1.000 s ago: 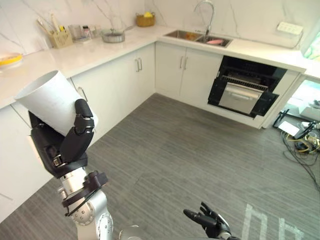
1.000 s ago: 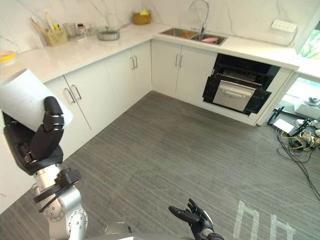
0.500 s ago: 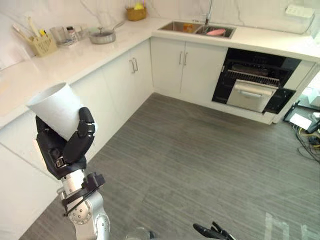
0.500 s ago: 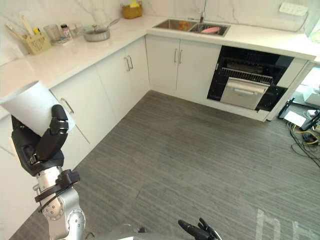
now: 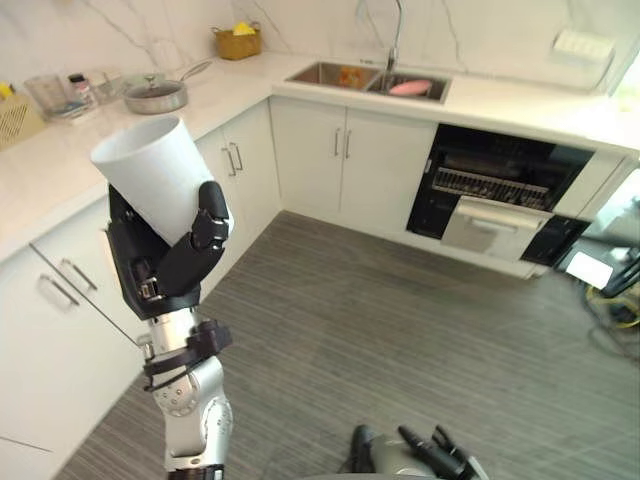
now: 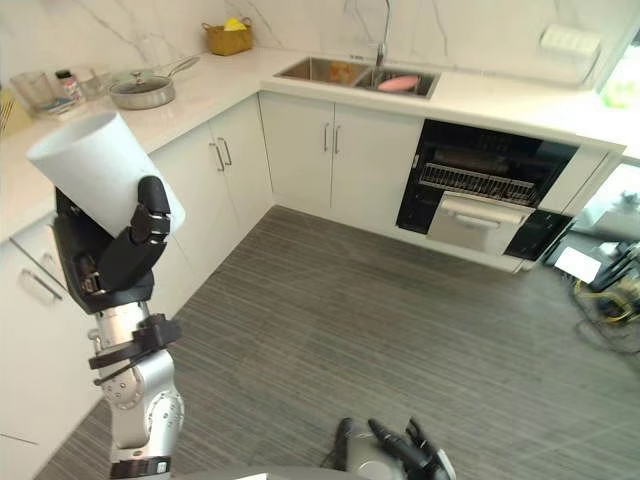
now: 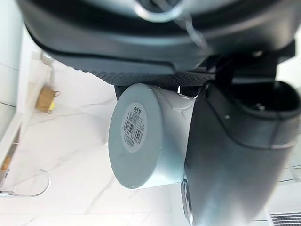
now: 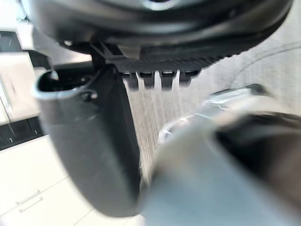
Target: Walk over to the sink, pick up the cup, carry it to the dishwasher, place the cup inside the dishwasher, then close the dishwasher door
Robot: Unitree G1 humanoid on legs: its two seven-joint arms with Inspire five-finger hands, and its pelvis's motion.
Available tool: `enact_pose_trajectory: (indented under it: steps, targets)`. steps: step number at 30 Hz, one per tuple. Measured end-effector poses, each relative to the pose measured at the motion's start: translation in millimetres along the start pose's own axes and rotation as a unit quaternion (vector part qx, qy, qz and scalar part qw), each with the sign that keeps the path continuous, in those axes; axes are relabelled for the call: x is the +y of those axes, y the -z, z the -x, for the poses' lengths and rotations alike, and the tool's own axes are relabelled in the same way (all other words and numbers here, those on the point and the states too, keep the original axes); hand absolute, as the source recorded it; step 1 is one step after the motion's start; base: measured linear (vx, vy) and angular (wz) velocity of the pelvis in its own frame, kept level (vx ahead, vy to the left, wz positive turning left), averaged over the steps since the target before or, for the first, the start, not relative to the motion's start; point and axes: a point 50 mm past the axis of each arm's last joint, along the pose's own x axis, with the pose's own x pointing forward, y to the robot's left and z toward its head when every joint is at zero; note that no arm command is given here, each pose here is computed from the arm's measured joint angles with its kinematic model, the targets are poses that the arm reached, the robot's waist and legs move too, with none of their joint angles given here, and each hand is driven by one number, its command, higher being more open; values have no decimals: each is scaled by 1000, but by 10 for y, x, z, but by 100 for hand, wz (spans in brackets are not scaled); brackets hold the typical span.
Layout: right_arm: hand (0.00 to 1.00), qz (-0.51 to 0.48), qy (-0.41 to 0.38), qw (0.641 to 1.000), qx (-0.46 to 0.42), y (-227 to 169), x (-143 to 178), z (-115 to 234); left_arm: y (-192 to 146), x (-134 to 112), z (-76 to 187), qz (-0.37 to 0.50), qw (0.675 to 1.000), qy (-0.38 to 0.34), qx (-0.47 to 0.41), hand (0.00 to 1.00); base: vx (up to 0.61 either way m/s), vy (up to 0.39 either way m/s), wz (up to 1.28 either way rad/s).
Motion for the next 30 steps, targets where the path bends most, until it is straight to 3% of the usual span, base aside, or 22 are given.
enact_pose_trajectory:
  steps: [6, 8, 12, 21, 30]
  targets:
    - [100, 34, 7, 999, 12, -66, -143, 54, -119, -114, 13, 21, 999, 15, -25, 0, 302, -177, -9]
    - [100, 35, 15, 999, 28, -5, -199, 82, -138, -48, 77, 8, 1000, 10, -17, 0, 371, -63, -22]
    - [100, 29, 2, 999, 45, 57, -134, 45, -145, 94, 106, -7, 1000, -14, -14, 0, 385, -47, -38]
    - [100, -19, -9, 998, 56, 227, 83, 25, -38, 71, 169, -1, 1000, -4, 14, 0, 374, 144, -20]
    - [100, -101, 81, 988, 88, 562, -207, 293, 111, 169, 102, -20, 999, 9, 45, 0, 208, 108, 1]
